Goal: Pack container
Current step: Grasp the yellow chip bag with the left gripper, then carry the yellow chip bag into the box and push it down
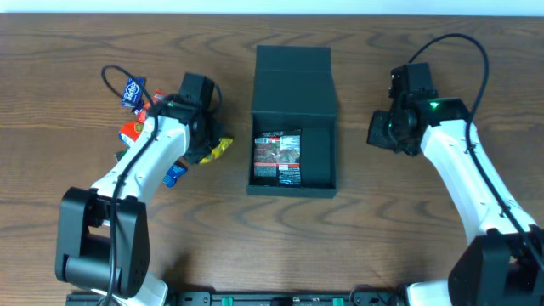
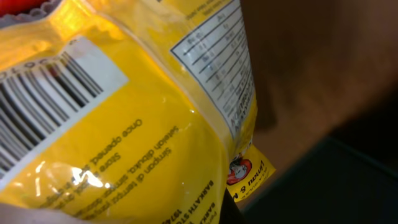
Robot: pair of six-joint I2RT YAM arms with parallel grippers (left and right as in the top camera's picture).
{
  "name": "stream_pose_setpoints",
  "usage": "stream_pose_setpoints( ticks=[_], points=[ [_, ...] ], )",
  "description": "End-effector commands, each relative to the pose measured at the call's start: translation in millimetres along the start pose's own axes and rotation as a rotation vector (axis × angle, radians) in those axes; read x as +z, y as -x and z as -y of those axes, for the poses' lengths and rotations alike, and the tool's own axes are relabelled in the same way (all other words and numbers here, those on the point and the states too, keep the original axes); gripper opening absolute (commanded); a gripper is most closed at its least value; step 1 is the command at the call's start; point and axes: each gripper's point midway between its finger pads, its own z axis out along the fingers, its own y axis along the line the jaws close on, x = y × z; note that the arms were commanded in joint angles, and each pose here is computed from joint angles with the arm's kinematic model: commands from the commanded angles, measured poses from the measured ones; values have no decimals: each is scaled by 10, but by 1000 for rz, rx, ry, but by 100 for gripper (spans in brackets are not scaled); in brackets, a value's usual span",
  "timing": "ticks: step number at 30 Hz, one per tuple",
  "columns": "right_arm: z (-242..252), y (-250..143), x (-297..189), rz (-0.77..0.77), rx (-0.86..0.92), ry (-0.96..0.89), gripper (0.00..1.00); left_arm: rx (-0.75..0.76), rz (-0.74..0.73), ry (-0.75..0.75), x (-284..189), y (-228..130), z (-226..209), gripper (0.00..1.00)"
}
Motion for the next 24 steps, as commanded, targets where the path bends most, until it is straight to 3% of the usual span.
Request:
stream_pose_setpoints(
  ticks=[1, 6, 10, 15, 24],
  points=[
    [38, 231, -280, 97, 12, 13, 2, 238, 113, -132, -509, 183, 405, 6],
    [137, 442, -644, 194, 48, 31, 1, 557, 239, -272, -1035, 58, 849, 6],
    [266, 574, -987, 288, 89, 43, 1, 724, 192, -373, -1141, -414, 1122, 6],
    [478, 631, -1451, 418, 138, 51, 2, 851, 66, -427, -968, -1048, 1336, 6],
    [698, 459, -1907, 516, 162, 36, 1, 955, -128, -427, -554, -1680, 1383, 6]
  ],
)
